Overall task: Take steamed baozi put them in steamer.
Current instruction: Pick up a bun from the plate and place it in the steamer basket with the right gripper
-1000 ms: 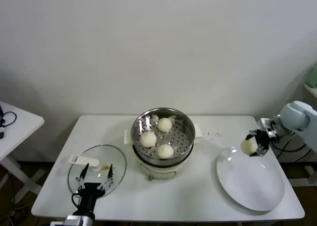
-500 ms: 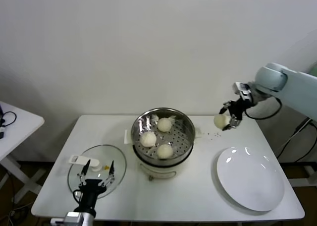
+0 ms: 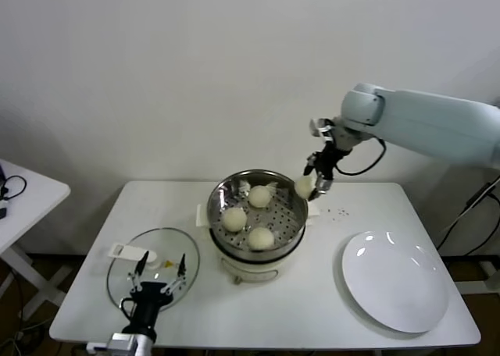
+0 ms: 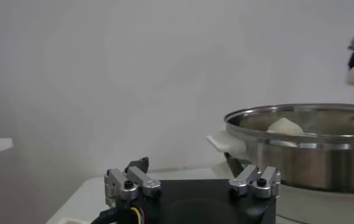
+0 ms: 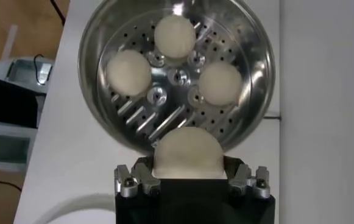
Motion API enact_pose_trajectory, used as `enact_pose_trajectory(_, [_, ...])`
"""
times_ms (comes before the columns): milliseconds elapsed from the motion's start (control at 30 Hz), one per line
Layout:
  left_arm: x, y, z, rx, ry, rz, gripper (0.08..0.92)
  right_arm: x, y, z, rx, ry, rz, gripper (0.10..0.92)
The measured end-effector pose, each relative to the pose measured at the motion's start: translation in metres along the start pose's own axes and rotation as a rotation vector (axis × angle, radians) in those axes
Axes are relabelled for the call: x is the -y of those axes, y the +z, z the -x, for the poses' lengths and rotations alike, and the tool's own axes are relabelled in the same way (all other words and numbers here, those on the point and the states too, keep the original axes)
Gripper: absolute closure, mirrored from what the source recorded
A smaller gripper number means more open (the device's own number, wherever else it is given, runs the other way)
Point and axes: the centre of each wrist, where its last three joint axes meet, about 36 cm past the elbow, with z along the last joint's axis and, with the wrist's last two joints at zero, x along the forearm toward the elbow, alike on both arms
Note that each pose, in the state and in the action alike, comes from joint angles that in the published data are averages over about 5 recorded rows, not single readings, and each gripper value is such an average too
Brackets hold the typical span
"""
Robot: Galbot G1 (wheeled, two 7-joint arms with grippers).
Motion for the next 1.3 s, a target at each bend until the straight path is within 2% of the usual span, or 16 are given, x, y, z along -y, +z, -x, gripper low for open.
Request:
enact_pose_trajectory(400, [-0.003,0.001,0.006,0.001,-0.012,0.001,0.177,0.007,-0.055,0.053,-0.027,-0.061,-0.035,0.293])
enact_pose_trajectory(867, [-0.006,0.004,0.011,-0.003,-0.020,-0.001,0.177,0.005,-0.057,0.101,-0.051,-0.108,-0.034,0.293])
enact_pose_trajectory(1300, [-0.005,0.007,0.011,-0.008,-0.016,-0.002,0.177,0.004,-0.041,0.114,-0.080,-0.111,-0.023,0.293])
